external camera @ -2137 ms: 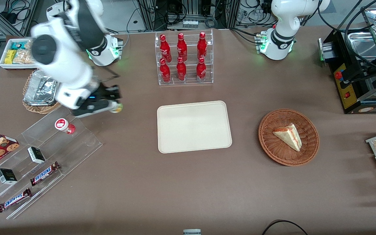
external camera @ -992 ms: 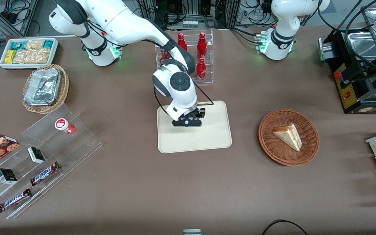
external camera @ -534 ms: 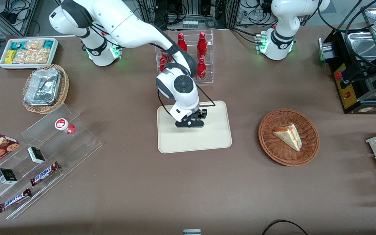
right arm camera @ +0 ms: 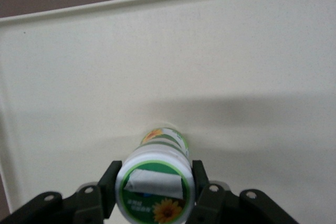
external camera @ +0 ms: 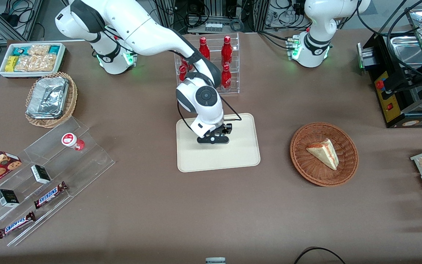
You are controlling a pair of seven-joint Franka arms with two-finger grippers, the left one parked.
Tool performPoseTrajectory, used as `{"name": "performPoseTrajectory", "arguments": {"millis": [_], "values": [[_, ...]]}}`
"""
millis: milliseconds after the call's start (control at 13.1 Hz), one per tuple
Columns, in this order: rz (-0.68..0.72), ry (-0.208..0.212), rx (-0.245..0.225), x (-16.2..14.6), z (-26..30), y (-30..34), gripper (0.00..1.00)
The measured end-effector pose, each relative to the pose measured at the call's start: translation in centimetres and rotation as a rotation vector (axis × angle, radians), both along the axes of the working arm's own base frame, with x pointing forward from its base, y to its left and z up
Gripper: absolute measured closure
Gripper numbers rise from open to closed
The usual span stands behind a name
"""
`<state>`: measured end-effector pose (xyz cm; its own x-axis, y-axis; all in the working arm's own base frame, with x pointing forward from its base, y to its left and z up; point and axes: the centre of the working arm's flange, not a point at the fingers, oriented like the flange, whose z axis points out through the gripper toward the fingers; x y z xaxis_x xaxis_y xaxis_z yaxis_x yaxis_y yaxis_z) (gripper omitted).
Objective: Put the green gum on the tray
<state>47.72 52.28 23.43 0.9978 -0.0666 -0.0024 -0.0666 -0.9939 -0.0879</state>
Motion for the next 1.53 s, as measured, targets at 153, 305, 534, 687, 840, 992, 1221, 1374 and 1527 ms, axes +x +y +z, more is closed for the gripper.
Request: {"name": "performPoseTrajectory", "arguments": {"millis": [153, 305, 534, 687, 840, 992, 1221, 1374, 1527], "values": [[-0.001, -0.002, 0.003, 0.0, 0.1, 0.0, 0.25], [-0.005, -0.011, 0.009, 0.4, 0.7, 0.1, 0.03], [-0.015, -0.020, 0.011, 1.1, 3.5, -0.6, 0.00], [-0.031, 0.024, -0.033, 1.7, 7.8, -2.6, 0.00], [-0.008, 0.063, -0.065, 2.8, 13.9, -6.7, 0.00], [0.047, 0.095, -0.078, 4.2, 20.2, -13.1, 0.00], [0.082, 0.152, -0.086, 5.1, 27.7, -23.9, 0.00], [0.087, 0.167, -0.073, 5.5, 31.3, -31.0, 0.00], [0.094, 0.166, -0.052, 5.6, 33.9, -37.9, 0.00]]}}
